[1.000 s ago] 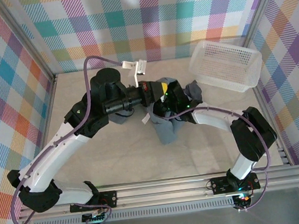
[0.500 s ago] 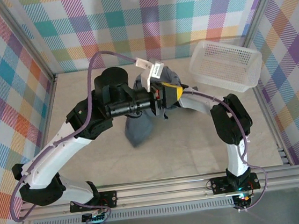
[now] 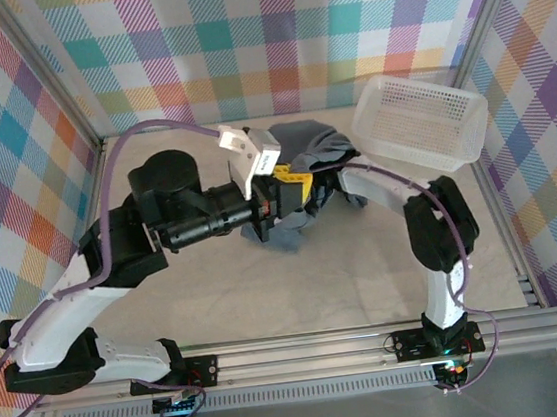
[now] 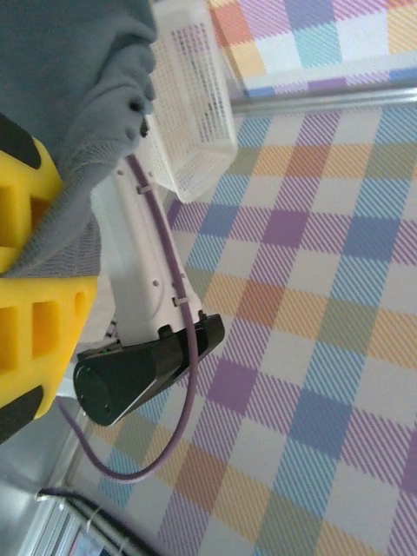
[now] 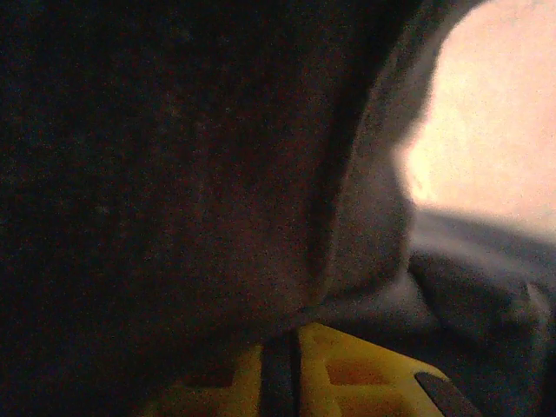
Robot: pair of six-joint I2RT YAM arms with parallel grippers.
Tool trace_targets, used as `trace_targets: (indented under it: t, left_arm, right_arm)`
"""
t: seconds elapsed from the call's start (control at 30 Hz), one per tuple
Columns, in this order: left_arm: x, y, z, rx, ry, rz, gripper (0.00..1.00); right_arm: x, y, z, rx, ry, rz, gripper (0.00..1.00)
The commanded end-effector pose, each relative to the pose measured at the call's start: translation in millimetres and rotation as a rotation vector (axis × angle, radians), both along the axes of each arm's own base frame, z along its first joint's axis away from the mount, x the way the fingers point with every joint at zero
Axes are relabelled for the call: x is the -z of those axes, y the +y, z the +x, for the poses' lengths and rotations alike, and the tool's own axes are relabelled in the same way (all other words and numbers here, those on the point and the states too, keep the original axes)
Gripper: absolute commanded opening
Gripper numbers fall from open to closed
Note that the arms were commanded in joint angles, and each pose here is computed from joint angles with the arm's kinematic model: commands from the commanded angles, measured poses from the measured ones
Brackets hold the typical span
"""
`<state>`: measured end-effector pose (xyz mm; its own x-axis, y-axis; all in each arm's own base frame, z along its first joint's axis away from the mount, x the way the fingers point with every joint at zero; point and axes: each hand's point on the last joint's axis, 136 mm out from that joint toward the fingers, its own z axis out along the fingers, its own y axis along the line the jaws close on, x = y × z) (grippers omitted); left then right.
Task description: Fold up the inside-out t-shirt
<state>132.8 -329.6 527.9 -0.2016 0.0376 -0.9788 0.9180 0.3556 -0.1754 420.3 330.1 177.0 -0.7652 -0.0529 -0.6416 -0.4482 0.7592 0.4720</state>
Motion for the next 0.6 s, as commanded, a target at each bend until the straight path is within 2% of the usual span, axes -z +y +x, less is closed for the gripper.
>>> trace_targets:
  t: [0.0,0.13,0.17,0.27,0.3,0.43,0.57]
  left_arm:
    - [-31.4,-9.7,-34.9,0.181,-0.039,-0.078,0.00]
    - [-51.8,-13.2,-59.1,0.262,-0.089,-0.077,0.00]
    - [-55.1,-11.8,-59.9,0.257,-0.101,-0.075,0.00]
    - [-64.7,-2.0,-65.4,0.258,-0.113,-0.088,0.00]
    - [-66.8,1.3,-66.4,0.256,-0.119,-0.094,0.00]
    - [-68.4,13.7,-64.2,0.217,-0.136,-0.099,0.00]
    - [-66.0,16.4,-64.4,0.213,-0.147,-0.091,0.00]
  right_arm:
    - [6.5,-6.9,25.6,0.093,0.040,-0.042,0.15]
    - [76.4,-17.5,42.9,0.131,0.127,-0.261,0.25]
    - [89.4,-18.0,42.6,0.124,0.147,-0.306,0.31]
    - [109.3,-17.1,35.9,0.080,0.192,-0.397,0.60]
    - [113.0,-16.9,32.8,0.064,0.201,-0.419,0.66]
    - [143.3,-23.2,5.5,-0.022,0.291,-0.512,0.77]
    - [185.2,-36.6,-21.4,-0.091,0.379,-0.661,0.78]
